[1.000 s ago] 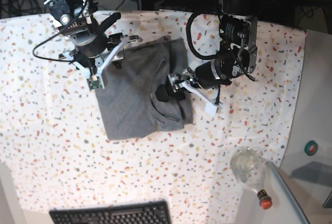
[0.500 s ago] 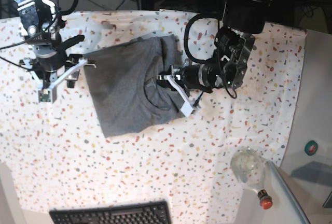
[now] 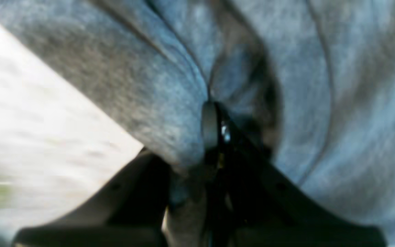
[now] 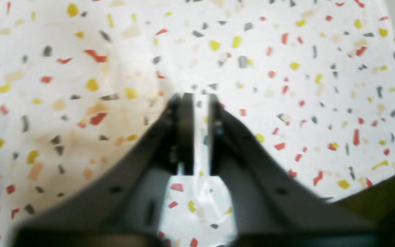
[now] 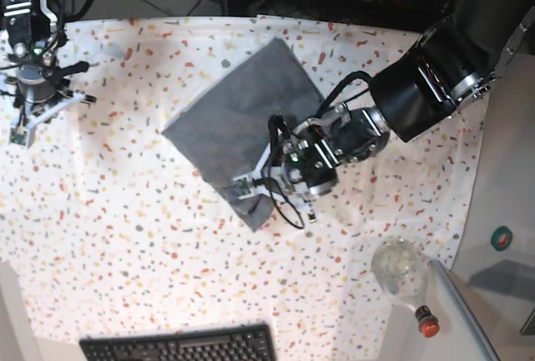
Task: Layout the t-shirt on the table in an organized manner, then fold the t-shirt properly
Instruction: 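Press the folded grey bundle flat with the left gripper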
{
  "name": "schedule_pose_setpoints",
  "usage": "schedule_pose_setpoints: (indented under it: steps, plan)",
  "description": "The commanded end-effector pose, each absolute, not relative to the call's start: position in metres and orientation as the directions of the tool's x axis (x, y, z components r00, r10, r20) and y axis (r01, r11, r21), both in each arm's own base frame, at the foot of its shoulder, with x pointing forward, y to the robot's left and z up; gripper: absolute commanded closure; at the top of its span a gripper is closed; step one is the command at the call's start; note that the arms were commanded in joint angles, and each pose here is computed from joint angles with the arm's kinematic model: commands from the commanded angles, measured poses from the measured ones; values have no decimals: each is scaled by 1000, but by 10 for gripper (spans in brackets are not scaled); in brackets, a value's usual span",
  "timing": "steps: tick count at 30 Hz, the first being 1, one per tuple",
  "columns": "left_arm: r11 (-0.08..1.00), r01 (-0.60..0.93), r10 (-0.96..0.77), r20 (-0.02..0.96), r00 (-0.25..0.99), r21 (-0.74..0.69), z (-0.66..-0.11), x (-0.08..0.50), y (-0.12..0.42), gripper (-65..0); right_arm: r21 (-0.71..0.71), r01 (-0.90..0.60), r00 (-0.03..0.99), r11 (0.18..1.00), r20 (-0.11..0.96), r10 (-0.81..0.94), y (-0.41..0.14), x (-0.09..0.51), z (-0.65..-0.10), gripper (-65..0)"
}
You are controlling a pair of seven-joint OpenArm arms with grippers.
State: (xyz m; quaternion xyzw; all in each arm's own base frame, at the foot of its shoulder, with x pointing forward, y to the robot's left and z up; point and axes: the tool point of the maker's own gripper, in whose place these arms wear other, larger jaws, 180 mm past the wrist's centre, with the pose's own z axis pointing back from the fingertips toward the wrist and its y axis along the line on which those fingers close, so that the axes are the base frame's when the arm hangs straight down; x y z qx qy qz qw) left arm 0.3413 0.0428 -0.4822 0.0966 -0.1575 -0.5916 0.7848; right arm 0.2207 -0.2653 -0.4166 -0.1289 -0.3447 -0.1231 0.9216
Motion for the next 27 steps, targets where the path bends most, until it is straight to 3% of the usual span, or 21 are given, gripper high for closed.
schedule_pose_setpoints:
  steps: [1,4,9,18,27]
  plan:
    - [224,889,-973,140,182,400,-469,355,26,0,-172,328,706,929,698,-120,-276,226,-406,0]
    - [99,853,-989,141,30,512,-459,365,-6,0,-165,370,701,914,695,-159,-282,216,-410,0]
    - [19,818,-979,176,-101,575,-450,363,-48,0,-163,405,689,899,701,-183,-286,201,-414,0]
    - [23,820,-970,213,-121,572,-443,359,-74,0,-158,410,691,898,697,-193,-284,198,-417,0]
    - [33,861,-992,124,-35,507,-481,350,-36,0,-158,409,691,899,696,-192,-283,198,-417,0]
